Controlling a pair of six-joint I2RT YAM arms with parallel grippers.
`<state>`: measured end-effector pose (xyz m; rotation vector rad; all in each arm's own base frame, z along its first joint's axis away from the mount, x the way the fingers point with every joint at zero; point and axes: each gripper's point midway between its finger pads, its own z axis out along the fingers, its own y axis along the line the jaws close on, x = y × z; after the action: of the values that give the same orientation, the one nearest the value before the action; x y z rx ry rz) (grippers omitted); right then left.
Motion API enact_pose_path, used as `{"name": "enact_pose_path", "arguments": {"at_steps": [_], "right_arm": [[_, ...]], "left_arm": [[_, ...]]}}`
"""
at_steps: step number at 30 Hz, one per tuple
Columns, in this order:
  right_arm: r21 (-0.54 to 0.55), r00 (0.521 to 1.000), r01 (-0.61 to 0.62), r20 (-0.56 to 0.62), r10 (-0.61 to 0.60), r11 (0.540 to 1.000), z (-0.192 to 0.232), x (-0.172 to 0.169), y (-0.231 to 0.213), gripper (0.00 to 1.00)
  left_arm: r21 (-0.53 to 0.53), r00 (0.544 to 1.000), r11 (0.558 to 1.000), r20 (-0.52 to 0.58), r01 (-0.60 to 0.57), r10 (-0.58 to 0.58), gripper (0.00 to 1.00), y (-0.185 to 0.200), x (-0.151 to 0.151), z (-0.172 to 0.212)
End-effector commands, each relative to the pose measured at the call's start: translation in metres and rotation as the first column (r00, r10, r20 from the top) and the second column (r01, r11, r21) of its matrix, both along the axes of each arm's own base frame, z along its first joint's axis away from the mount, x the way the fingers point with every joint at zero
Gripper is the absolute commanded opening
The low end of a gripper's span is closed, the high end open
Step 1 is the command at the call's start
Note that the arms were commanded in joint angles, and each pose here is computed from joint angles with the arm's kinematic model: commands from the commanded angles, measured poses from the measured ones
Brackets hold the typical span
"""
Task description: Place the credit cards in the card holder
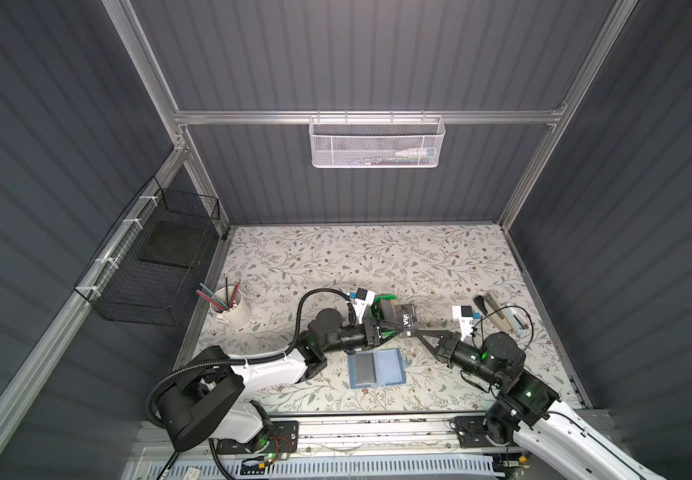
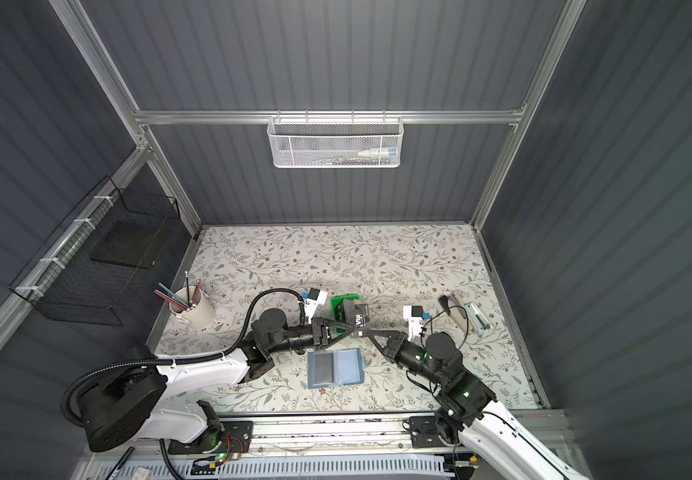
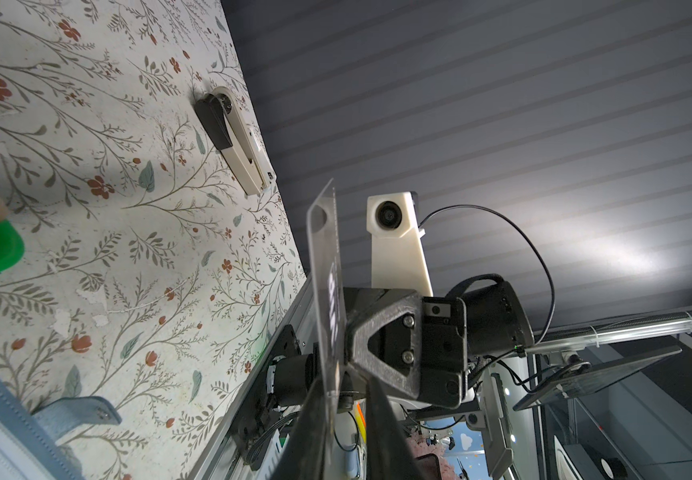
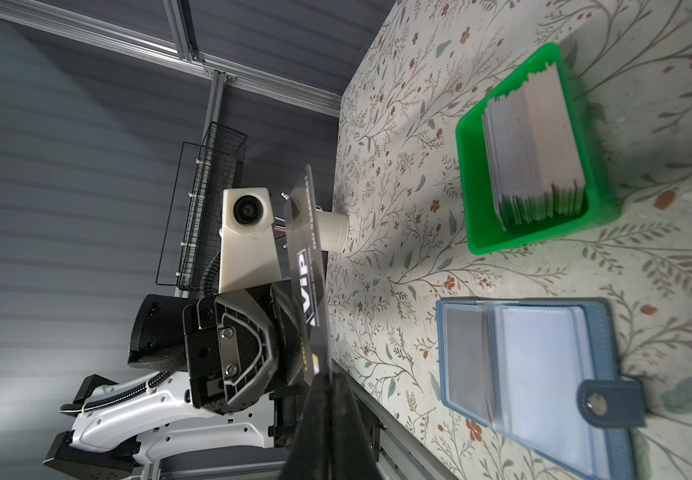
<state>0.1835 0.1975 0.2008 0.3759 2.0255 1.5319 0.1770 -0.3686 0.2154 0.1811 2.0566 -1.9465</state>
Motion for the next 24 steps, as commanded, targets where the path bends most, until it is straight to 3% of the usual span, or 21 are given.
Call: {"name": "enact_pose_path", "arguments": {"at_steps": [1, 21, 24], "right_arm": [[-0.015, 0.999, 0.042, -0.018, -0.042, 0.999, -0.009, 0.005, -0.005, 0.0], [-0.022, 0.999, 0.037, -0.035, -0.037, 0.999, -0.017, 0.004, -0.004, 0.0], [-0.026, 0.999, 0.038, -0.038, -0.039, 0.999, -0.018, 0.004, -0.005, 0.05]], "left_arm": [[-0.057, 0.999, 0.998, 0.042, -0.001, 0.004, 0.18, -0.005, 0.0, 0.02], [-0.017, 0.999, 0.999, 0.0, -0.044, 0.044, 0.0, -0.006, 0.008, 0.002], [-0.018, 0.999, 0.999, -0.004, -0.044, 0.044, 0.0, -0.007, 0.009, 0.001]]}}
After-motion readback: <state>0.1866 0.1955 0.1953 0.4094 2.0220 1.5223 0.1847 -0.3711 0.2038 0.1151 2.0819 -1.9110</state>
